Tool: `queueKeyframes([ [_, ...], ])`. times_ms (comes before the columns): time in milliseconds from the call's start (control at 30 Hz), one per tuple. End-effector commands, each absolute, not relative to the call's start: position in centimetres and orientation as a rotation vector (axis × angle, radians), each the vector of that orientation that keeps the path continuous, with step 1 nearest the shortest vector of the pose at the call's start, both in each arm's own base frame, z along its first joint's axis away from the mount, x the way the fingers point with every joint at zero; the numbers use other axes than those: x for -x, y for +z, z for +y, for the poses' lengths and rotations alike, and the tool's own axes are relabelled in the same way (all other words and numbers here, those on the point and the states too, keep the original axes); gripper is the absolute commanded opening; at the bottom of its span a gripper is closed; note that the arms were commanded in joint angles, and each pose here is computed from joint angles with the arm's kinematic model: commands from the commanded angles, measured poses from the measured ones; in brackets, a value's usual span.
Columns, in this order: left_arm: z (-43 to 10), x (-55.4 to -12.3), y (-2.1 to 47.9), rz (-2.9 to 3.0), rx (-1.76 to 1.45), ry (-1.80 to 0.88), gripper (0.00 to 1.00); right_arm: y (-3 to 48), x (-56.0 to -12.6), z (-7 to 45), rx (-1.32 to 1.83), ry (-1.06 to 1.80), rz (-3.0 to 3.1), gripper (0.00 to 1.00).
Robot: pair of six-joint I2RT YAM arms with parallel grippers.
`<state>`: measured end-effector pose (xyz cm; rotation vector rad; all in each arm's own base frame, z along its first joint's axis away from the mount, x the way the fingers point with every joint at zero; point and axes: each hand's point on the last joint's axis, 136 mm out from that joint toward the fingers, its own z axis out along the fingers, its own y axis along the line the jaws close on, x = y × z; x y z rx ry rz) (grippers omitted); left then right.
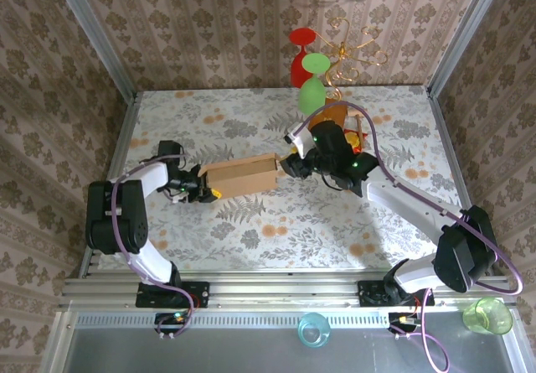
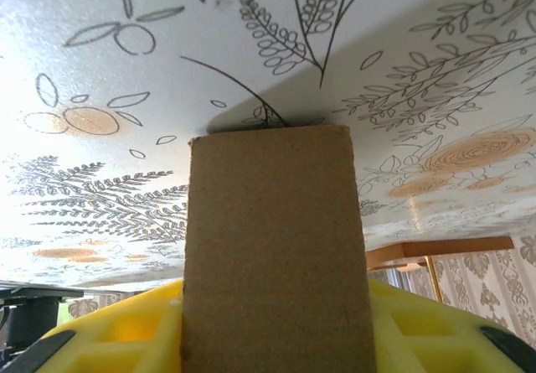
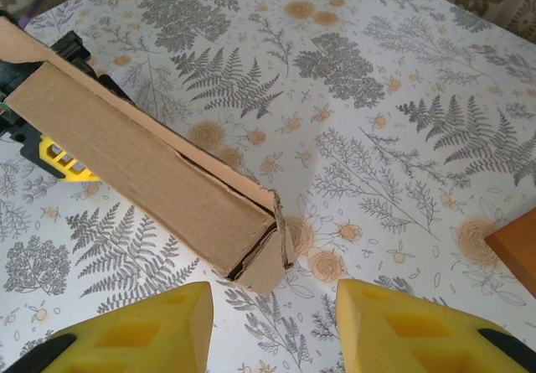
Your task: Fold the paper box
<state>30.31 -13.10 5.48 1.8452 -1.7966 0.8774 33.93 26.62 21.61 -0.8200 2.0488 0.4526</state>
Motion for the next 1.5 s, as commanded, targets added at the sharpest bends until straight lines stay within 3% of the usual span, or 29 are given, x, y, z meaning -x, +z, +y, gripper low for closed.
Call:
queueKeyframes([
  [0,-9.8,-26.9,1.5,-1.819,-2.0,0.502,0.0,21.7,-34.4,27.0,0.82,0.436,2.07,0.43],
  [600,-9.2,-27.2,2.2,-1.837,-2.009,0.489,0.0,19.8,-36.0,29.2,0.893,0.463,2.169,0.28],
  [1033,-9.0,-27.4,2.5,-1.837,-2.018,0.477,0.0,19.0,-35.4,29.8,0.93,0.515,2.2,0.31],
  [1467,-9.1,-27.8,2.6,-1.839,-2.017,0.488,0.0,18.7,-36.1,30.4,0.926,0.52,2.215,0.13],
])
